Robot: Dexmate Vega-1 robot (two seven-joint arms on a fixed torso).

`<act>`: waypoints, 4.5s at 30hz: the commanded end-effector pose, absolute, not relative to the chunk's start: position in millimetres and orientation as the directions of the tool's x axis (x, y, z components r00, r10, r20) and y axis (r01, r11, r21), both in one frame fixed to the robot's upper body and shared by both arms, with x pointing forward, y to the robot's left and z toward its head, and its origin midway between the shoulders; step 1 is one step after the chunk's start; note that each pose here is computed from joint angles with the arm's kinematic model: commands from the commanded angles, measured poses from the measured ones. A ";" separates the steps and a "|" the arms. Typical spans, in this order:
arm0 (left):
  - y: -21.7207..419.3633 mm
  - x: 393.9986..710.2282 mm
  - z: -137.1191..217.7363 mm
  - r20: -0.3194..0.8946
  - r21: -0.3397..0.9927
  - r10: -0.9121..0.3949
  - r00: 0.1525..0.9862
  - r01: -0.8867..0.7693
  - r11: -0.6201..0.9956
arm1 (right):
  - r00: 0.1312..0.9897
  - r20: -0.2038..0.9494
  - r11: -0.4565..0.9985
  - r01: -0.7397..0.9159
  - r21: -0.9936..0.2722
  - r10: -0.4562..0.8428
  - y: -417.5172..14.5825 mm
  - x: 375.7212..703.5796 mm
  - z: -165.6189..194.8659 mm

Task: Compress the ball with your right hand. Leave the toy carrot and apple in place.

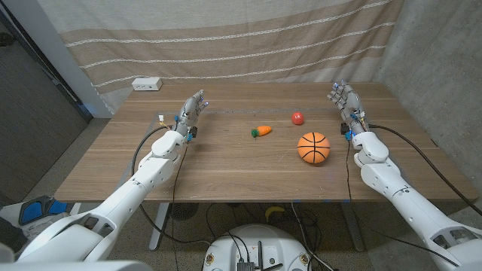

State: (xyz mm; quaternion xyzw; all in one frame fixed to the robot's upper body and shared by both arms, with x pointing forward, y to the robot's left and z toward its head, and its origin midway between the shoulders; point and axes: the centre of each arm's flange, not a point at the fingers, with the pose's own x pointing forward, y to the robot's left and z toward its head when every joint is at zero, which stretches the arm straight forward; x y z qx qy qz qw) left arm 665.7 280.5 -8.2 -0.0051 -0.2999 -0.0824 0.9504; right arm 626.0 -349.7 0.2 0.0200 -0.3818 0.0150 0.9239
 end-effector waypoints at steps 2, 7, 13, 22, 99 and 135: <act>278.8 664.9 -9.2 0.572 0.042 -0.152 0.806 0.157 0.987 | 0.669 0.743 0.999 0.022 -0.029 0.007 -355.4 606.0 13.2; 278.3 665.6 -8.9 0.572 0.039 -0.150 0.806 0.157 0.987 | 0.662 0.750 0.998 0.040 -0.043 0.006 -354.9 600.0 14.3; 277.4 666.9 -8.1 0.574 0.043 -0.154 0.804 0.158 0.987 | 0.645 0.764 0.995 0.080 -0.067 0.000 -354.2 589.8 17.3; 273.2 669.5 -8.4 0.575 0.044 -0.163 0.802 0.169 0.985 | 0.619 0.785 0.987 0.131 -0.093 -0.008 -353.6 576.6 21.2; 278.3 670.9 3.3 0.592 0.077 -0.200 0.781 0.192 0.978 | 0.564 0.824 0.799 0.467 -0.379 0.061 -314.2 477.3 28.2; 283.2 673.6 7.6 0.592 0.089 -0.226 0.774 0.216 0.972 | 0.599 0.795 0.699 0.529 -0.482 0.095 -287.8 450.6 16.8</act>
